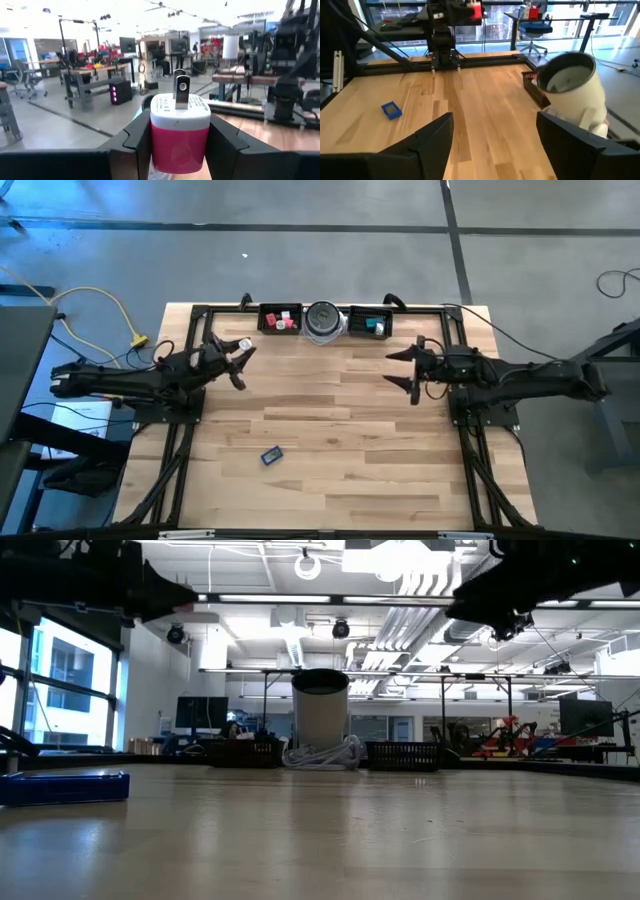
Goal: Pick & Place Office items
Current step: Put the pink charger adapter into the left black basket
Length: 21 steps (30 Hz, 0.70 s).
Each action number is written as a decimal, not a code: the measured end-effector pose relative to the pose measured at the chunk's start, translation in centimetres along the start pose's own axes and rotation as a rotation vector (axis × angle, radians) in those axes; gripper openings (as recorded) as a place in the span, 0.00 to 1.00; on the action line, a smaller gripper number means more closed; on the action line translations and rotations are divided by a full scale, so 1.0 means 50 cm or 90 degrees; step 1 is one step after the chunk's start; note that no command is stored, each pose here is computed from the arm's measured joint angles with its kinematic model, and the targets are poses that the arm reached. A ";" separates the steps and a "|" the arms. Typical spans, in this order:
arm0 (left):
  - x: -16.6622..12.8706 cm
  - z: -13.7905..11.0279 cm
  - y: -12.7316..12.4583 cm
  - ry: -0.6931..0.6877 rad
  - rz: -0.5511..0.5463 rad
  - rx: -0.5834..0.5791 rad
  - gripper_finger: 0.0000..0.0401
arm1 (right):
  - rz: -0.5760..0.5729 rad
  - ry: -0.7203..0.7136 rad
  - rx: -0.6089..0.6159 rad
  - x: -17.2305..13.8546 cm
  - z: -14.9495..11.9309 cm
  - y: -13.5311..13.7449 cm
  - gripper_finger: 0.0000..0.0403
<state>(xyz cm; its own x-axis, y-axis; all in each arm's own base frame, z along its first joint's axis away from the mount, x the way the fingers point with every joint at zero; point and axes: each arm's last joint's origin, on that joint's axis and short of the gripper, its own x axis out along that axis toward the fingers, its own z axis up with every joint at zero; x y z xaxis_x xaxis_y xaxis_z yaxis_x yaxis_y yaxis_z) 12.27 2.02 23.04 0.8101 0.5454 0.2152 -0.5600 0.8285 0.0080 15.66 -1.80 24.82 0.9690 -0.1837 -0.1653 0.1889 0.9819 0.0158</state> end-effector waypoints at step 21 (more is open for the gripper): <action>-0.027 -0.067 0.054 -0.009 0.102 -0.024 0.32 | 0.007 -0.024 0.051 -0.018 -0.067 -0.003 0.67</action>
<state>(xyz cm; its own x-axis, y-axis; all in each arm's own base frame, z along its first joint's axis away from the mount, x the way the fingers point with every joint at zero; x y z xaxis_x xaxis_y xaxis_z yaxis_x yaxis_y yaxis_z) 10.27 3.94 19.48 0.7087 0.6688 0.2247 -0.6741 0.7358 -0.0639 14.20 -1.62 21.66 0.9762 -0.1753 -0.1279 0.1881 0.9774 0.0965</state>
